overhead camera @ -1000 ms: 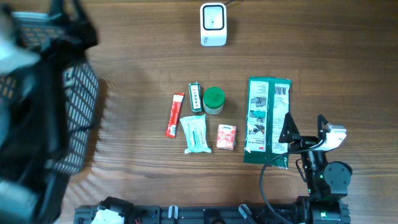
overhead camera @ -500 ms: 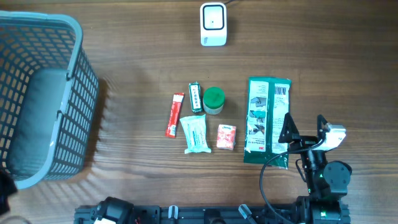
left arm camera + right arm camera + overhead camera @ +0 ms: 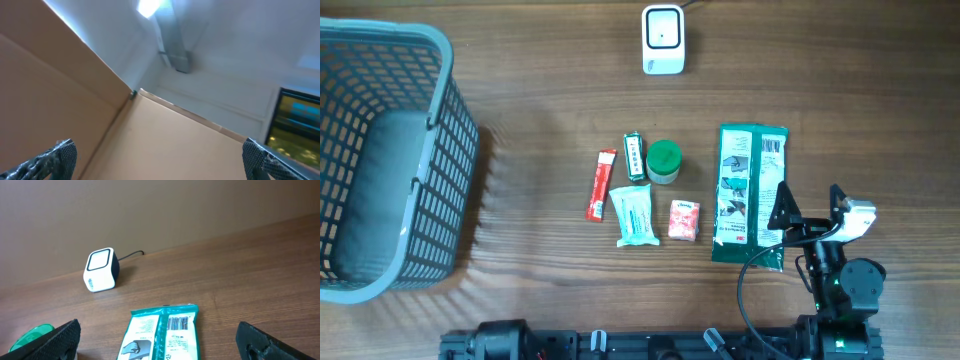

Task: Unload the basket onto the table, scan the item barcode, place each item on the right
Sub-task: 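Retract the left arm and move the right gripper toward the pink Kleenex pack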

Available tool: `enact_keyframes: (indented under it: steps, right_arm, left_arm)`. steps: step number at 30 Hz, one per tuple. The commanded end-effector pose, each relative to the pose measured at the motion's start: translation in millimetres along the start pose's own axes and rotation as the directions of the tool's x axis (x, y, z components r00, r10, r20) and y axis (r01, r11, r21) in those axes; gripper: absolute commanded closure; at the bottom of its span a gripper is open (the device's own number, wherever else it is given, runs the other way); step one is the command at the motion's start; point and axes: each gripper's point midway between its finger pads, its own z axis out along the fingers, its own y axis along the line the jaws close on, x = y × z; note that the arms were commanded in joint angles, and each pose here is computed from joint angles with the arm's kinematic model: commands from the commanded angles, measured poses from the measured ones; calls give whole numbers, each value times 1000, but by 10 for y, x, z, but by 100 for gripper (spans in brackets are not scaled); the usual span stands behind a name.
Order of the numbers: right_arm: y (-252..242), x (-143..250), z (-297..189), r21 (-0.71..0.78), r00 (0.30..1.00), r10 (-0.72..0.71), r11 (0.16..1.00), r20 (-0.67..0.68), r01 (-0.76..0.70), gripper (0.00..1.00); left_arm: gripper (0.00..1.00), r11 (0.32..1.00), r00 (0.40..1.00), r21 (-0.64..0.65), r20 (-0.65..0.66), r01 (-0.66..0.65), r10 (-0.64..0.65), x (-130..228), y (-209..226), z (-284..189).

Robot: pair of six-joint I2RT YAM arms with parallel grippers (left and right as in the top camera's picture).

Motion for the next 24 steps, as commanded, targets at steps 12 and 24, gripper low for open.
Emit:
enact_keyframes:
  steps: [12,24]
  right_arm:
    - [416,-378,-78,-234,946,321,923,35,-305,0]
    - [719,-1161,512,-33,819,168,974,-549,-223,0]
  left_arm:
    - [0,998,997,-52,73,43,-39,241,163,-209]
    - [0,969,922,-161,-371,-186,115,1292,581,-416]
